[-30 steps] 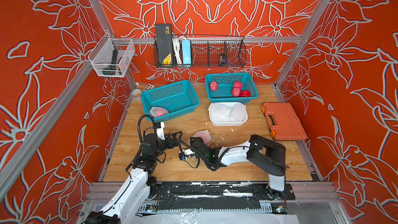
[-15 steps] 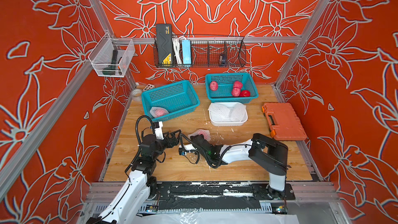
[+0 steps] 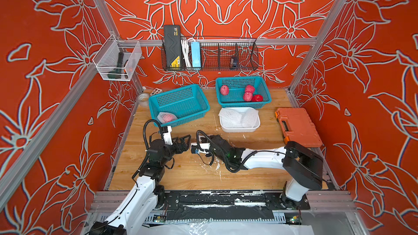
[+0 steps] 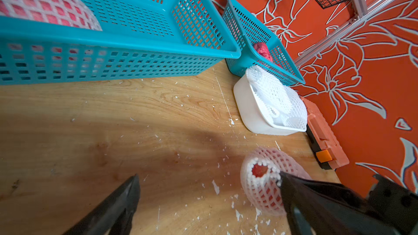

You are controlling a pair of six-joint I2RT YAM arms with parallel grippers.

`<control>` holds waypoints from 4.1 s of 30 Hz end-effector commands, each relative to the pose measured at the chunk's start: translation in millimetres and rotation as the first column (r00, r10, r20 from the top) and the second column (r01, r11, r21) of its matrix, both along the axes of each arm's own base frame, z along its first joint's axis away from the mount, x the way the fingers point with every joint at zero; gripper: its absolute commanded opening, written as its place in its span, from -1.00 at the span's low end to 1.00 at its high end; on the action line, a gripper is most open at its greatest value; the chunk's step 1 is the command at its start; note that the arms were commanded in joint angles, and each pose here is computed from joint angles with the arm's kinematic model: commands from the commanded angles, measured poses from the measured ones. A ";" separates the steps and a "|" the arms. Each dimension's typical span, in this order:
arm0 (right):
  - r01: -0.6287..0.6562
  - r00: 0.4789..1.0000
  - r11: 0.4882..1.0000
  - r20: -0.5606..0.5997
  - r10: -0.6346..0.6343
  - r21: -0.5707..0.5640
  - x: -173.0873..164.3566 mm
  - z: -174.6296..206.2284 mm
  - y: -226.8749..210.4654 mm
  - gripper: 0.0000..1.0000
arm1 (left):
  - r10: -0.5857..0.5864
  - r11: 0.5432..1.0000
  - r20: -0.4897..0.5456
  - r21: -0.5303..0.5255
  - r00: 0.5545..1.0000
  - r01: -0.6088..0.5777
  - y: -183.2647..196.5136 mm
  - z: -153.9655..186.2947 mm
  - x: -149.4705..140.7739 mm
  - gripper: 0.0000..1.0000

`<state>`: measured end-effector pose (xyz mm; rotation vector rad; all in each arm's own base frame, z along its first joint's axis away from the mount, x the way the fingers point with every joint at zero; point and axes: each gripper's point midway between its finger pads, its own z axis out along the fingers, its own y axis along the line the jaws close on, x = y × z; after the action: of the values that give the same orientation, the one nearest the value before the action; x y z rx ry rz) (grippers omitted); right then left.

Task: Remove foam nets from apples
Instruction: Remove the foam net from the apple.

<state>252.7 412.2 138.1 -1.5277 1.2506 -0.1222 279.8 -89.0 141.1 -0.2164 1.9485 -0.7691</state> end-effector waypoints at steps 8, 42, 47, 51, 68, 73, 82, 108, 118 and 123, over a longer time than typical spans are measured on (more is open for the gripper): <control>0.088 0.929 0.907 -0.362 0.074 0.412 -4.2 18.6 -28.2 -1.00 | -0.099 0.995 0.088 -0.015 0.991 0.101 -19.7 27.7 13.5 0.95; 0.212 0.879 0.634 -0.429 0.209 0.744 32.2 16.0 -64.9 -0.07 | -0.166 0.976 0.068 0.156 0.984 0.153 -50.7 -0.7 29.5 0.92; 0.258 0.866 0.721 -0.484 0.122 0.643 32.5 28.2 -72.8 0.43 | -0.184 0.973 0.058 0.155 0.981 0.173 -53.3 -5.2 26.8 0.92; 0.261 0.847 0.779 -0.523 0.098 0.569 18.2 39.5 -83.9 0.62 | -0.204 0.969 0.064 0.158 0.977 0.192 -56.2 -6.1 23.2 0.93; 0.644 0.636 0.658 -0.751 -0.178 0.389 15.0 32.8 -163.6 0.86 | -0.244 0.961 0.068 0.151 0.967 0.232 -63.0 -5.4 15.9 0.95; 0.700 0.558 0.622 -0.812 -0.170 0.351 20.6 14.4 -157.1 0.89 | -0.302 0.944 0.124 0.177 0.945 0.278 -78.4 10.6 8.2 0.95; 0.726 0.459 0.630 -0.877 -0.144 0.276 34.3 -5.8 -134.8 0.81 | -0.313 0.940 0.169 0.194 0.934 0.280 -83.0 20.3 -2.4 0.95; 0.498 0.550 0.809 -0.835 -0.015 0.313 18.7 48.9 -96.7 -1.00 | -0.254 0.952 0.149 0.212 0.956 0.220 -76.3 19.4 9.5 0.95; 0.531 0.623 0.733 -0.782 0.002 0.425 35.8 102.7 -112.3 -1.00 | -0.232 0.957 0.163 0.216 0.959 0.195 -75.8 29.3 18.5 0.95; 0.581 0.616 0.609 -0.781 0.104 0.539 74.2 143.6 -128.8 -1.00 | -0.224 0.963 0.200 0.194 0.954 0.186 -78.2 46.5 21.4 0.95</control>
<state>308.8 288.5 244.7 -0.6538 1.9486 0.7939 297.9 -163.3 167.6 0.1685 1.8864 -0.7092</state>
